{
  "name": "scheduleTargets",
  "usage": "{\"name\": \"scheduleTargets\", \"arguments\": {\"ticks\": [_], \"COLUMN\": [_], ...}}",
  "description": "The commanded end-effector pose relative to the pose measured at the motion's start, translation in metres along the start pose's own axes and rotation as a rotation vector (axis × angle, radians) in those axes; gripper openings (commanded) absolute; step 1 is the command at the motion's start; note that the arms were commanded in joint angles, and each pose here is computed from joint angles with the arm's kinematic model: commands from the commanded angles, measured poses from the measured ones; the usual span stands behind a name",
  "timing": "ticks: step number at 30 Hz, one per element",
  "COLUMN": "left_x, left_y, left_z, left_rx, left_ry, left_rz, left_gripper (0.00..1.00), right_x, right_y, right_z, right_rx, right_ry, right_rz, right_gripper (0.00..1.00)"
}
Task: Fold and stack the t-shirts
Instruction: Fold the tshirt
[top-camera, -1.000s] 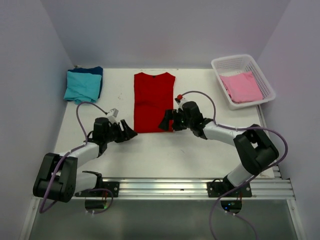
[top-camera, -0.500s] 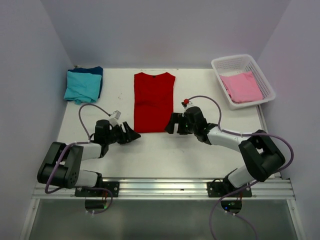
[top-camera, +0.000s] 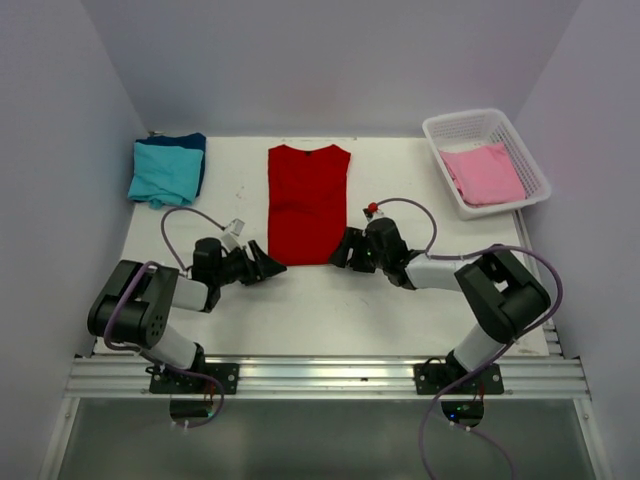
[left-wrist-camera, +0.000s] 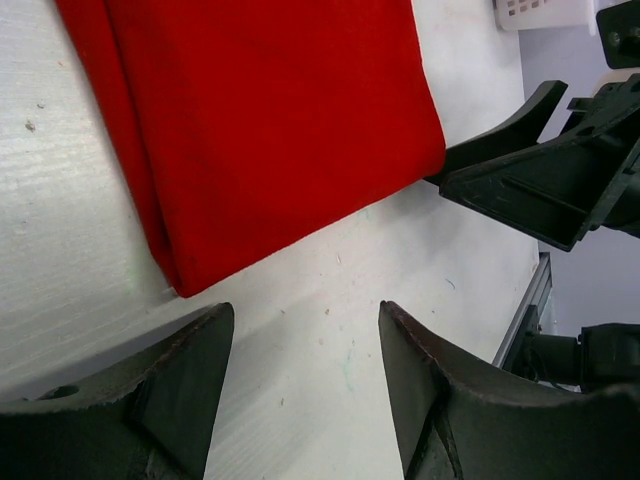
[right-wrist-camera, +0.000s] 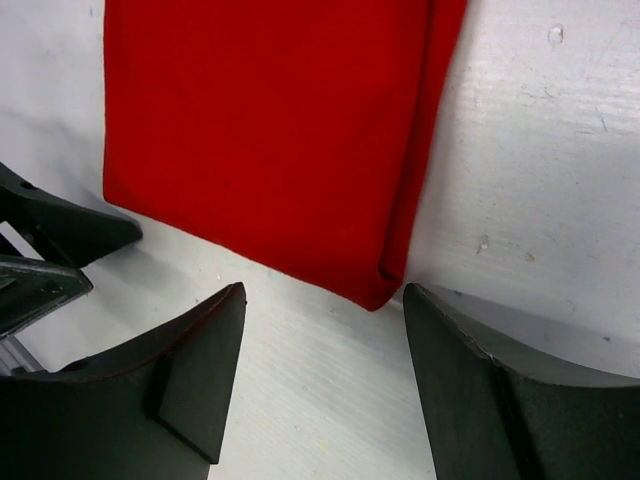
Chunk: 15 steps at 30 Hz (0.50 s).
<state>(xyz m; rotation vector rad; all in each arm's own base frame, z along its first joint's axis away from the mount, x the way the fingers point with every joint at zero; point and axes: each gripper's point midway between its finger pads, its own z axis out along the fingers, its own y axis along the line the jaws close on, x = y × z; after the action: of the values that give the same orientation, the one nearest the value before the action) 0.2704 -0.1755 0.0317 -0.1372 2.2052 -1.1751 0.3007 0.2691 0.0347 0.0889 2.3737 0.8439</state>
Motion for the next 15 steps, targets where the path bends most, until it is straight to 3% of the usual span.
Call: {"name": "scheduleTargets", "arguments": {"ticks": [1, 7, 15], "left_x": [0.014, 0.012, 0.012], "left_y": [0.028, 0.044, 0.052], "left_z": [0.001, 0.002, -0.017], "left_rx": [-0.102, -0.169, -0.298], "left_ry": [0.027, 0.011, 0.0], "left_rz": [-0.038, -0.056, -0.102], "left_gripper": [0.65, 0.63, 0.62], "right_x": [0.002, 0.006, 0.003], "right_y": [-0.005, -0.011, -0.018], "right_z": [0.01, 0.022, 0.016], "right_rx": [0.002, 0.005, 0.03], "right_ry": [-0.013, -0.004, -0.018], "right_rz": [0.029, 0.052, 0.047], "right_gripper": [0.66, 0.6, 0.6]}}
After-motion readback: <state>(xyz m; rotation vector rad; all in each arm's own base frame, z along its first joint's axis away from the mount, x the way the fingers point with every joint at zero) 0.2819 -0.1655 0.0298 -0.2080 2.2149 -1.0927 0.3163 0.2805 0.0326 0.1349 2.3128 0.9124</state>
